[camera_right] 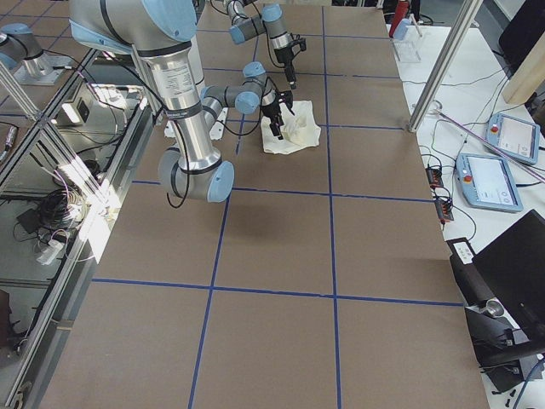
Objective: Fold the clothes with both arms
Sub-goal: 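Release the shirt with the right gripper and raise it away while the left gripper holds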
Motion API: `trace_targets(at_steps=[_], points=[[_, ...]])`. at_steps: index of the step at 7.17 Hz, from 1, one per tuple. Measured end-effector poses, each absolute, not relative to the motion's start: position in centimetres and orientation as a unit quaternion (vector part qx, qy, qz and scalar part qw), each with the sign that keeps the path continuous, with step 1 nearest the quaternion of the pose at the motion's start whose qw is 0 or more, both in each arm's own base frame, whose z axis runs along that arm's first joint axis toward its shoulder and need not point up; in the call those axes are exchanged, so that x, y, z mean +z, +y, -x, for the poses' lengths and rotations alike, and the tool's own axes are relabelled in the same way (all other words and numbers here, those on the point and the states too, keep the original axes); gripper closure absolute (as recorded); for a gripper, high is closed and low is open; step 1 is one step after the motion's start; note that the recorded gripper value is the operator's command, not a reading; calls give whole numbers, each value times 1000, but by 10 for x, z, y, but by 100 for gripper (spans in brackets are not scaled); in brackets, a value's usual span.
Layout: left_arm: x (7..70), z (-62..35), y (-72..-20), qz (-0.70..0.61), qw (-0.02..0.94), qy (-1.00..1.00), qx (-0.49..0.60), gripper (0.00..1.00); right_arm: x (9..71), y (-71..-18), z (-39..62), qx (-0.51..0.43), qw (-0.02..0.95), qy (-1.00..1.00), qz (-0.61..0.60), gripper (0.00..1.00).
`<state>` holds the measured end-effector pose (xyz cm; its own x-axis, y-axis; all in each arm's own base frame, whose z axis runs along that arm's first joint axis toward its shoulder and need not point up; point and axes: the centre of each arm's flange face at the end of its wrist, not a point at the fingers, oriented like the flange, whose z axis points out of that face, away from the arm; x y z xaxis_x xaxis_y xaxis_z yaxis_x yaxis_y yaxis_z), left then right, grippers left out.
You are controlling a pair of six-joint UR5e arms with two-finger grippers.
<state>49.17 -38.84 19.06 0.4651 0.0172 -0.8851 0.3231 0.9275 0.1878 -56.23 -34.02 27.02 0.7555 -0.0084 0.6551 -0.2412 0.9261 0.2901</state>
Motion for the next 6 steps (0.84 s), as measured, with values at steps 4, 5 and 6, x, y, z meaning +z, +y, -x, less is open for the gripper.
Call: trace_targets(at_steps=[4, 5, 6], points=[[191, -491, -388, -165, 839, 510, -91, 0, 301, -412, 559, 67, 934, -279, -214, 0], [190, -491, -388, -165, 839, 511, -91, 0, 310, -461, 555, 83, 939, -254, -219, 0], [189, -490, -387, -165, 838, 512, -92, 0, 317, -511, 545, 99, 941, -240, -219, 0]])
